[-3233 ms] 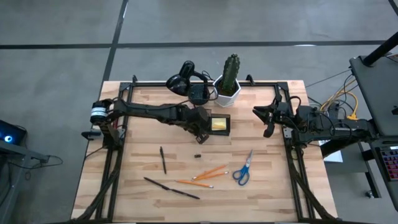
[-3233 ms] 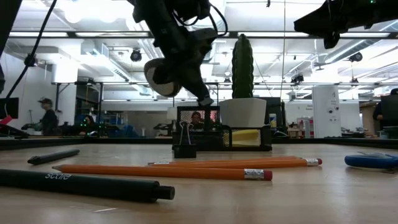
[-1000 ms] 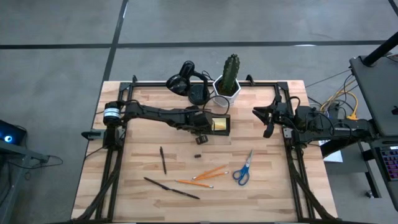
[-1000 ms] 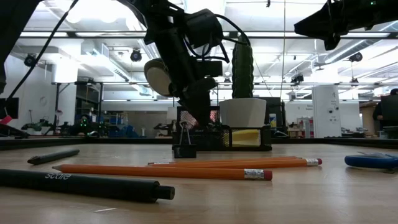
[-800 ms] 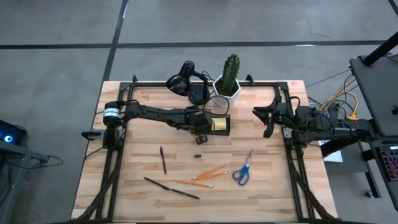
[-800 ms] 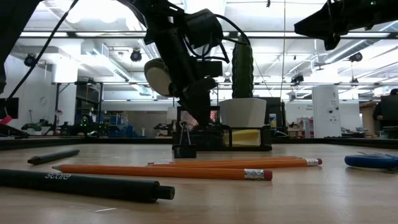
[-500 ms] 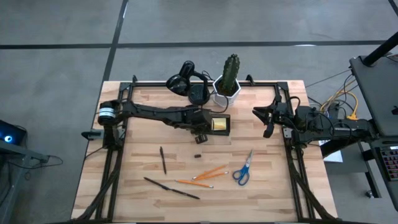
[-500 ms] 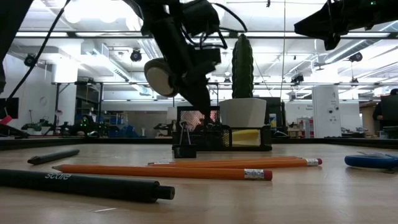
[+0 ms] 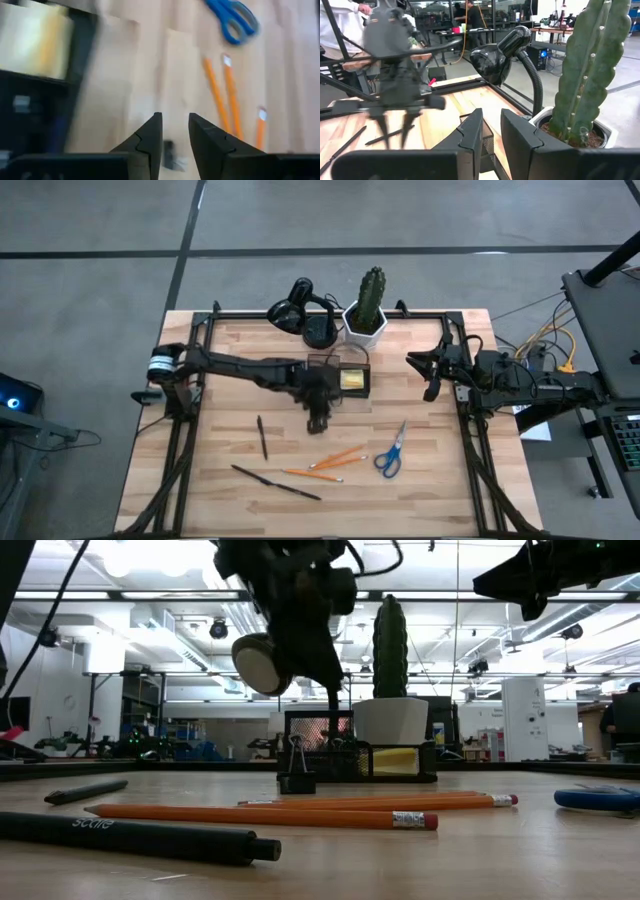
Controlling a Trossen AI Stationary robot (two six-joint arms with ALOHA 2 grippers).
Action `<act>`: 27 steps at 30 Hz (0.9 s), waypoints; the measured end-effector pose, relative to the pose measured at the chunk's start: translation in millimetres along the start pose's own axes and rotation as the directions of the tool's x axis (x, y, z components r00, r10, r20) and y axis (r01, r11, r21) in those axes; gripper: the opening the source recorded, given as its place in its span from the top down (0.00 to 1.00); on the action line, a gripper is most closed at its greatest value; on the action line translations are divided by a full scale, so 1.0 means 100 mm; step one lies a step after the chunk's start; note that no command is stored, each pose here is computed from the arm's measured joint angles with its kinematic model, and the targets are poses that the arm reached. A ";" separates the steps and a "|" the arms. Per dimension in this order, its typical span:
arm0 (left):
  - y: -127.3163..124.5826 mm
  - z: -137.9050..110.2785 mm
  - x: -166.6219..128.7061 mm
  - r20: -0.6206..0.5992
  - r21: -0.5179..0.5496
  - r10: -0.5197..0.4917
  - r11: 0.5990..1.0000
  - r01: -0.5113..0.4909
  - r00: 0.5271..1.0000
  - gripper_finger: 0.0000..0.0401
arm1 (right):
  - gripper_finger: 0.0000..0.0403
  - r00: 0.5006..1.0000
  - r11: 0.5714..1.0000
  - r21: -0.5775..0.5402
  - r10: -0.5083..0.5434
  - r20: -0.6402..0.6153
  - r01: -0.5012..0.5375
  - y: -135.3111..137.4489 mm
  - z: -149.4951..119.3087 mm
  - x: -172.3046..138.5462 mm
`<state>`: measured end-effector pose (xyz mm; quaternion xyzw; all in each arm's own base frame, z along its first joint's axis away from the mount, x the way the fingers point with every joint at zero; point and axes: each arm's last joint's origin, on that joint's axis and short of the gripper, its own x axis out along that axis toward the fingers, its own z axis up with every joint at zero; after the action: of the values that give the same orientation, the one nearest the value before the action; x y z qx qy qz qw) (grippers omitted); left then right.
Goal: Pick and place office supplies into organizer
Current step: Put the black binder paper clip into the black desk organizer
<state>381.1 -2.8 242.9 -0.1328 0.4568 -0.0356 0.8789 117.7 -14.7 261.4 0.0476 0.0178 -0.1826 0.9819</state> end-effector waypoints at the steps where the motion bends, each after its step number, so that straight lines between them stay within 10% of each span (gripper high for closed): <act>1: -0.05 -0.02 0.01 -0.011 0.021 -0.009 1.000 0.009 1.000 0.78 | 0.86 1.000 1.000 0.000 0.000 0.000 0.000 0.00 0.00 0.00; 12: -0.25 -0.13 0.09 -0.079 -0.046 -0.011 0.999 0.008 0.997 0.48 | 0.86 1.000 1.000 -0.003 0.000 -0.001 0.000 0.00 0.00 0.00; 27: -0.17 -0.32 0.35 -0.183 -0.087 0.074 0.992 -0.091 0.980 0.46 | 0.86 1.000 1.000 -0.003 0.000 -0.008 0.000 0.00 -0.01 0.00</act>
<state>376.2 -31.9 201.6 -0.1516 0.5402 0.0106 0.8277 117.6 -14.7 260.6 0.0471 0.0222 -0.1825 0.9818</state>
